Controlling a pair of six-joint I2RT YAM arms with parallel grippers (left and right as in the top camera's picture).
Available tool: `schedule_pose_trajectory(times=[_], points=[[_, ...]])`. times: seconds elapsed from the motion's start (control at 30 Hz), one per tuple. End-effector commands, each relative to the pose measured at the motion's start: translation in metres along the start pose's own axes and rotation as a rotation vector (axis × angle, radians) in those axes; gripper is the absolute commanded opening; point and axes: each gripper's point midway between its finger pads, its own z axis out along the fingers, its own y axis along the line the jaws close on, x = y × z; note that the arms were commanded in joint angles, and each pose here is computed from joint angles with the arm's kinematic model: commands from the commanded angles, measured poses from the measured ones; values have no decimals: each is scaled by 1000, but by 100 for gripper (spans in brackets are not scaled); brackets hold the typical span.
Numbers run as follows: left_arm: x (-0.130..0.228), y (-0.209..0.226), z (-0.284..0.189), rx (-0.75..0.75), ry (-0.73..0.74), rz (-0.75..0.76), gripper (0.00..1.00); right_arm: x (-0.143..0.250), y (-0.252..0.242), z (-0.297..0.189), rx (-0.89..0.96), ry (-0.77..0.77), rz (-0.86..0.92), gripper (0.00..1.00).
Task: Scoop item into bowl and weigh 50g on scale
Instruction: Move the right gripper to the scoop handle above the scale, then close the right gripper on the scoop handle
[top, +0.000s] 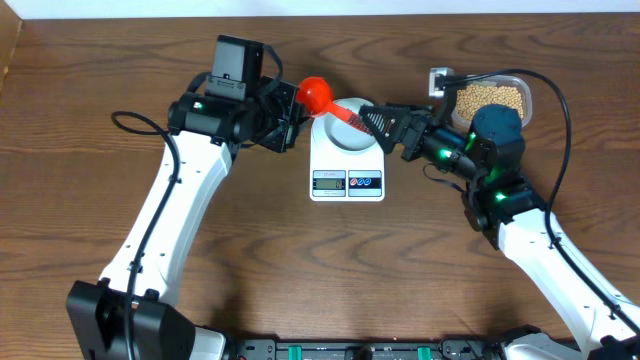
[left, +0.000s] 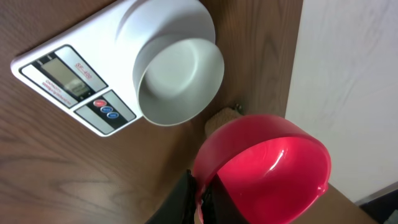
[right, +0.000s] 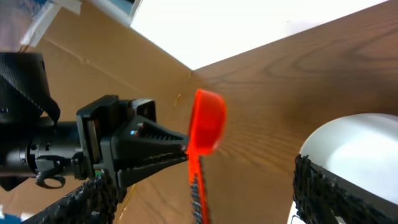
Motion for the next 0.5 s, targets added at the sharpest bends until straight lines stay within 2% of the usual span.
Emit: schedule_pose_trajectory(times=[0.0, 0.23, 0.47], points=[[13, -6, -1, 15, 7, 15, 7, 2, 9, 5, -16, 9, -1, 89], [27, -11, 3, 30, 28, 51, 7, 10, 7, 6, -6, 35, 13, 83], [29, -10, 3, 28, 31, 54, 7, 14, 4, 6, 4, 51, 26, 72]])
